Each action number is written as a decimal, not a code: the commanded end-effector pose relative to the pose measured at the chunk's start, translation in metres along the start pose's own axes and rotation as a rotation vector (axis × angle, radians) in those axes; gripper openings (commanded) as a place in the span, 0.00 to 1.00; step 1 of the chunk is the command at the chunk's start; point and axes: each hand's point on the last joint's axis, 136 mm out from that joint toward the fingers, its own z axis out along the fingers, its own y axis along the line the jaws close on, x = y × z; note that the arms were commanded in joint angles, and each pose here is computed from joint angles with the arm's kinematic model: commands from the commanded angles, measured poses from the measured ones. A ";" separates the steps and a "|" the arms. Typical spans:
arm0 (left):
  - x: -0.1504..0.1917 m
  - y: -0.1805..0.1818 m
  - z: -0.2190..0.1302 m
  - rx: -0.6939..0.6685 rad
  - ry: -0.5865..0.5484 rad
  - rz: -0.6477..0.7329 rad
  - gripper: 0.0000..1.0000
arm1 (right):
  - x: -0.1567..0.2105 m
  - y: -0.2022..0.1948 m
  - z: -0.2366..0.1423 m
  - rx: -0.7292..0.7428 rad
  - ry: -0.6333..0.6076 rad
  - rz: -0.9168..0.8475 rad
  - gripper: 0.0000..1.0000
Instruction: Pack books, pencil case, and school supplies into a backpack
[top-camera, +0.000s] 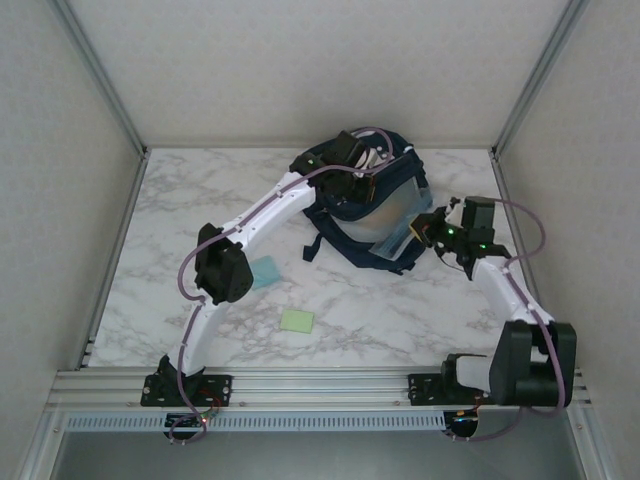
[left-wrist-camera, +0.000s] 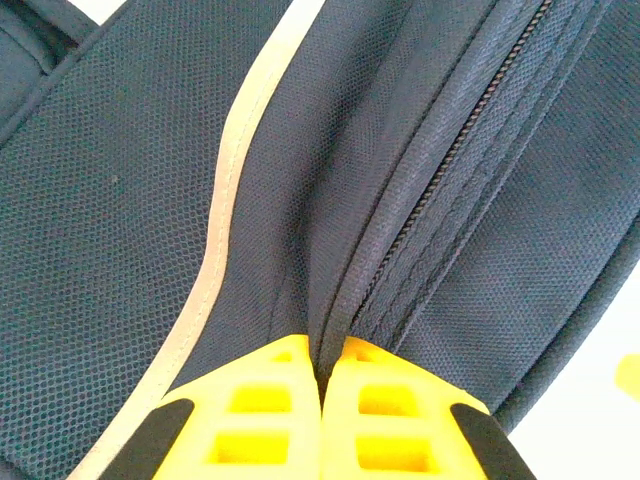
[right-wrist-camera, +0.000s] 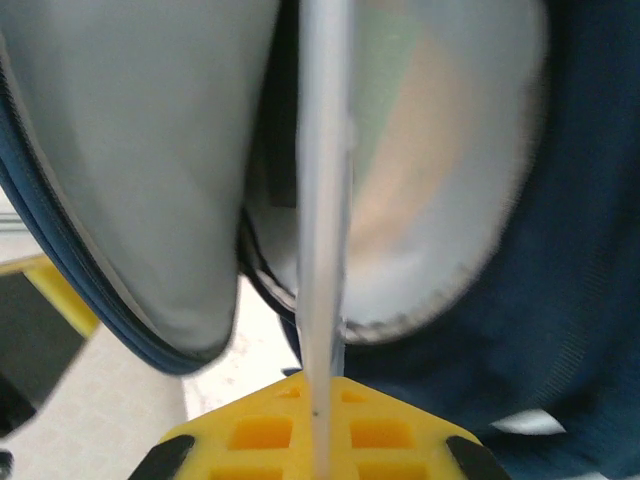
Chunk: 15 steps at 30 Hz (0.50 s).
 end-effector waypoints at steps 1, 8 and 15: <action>-0.028 -0.047 -0.057 0.146 -0.085 -0.024 0.00 | -0.024 0.041 0.021 -0.163 -0.074 -0.053 0.00; -0.033 -0.057 -0.069 0.191 -0.101 -0.053 0.00 | -0.054 0.051 0.074 -0.249 -0.118 -0.043 0.00; -0.040 -0.066 -0.088 0.216 -0.131 -0.051 0.00 | -0.072 0.054 0.117 -0.291 -0.161 -0.005 0.00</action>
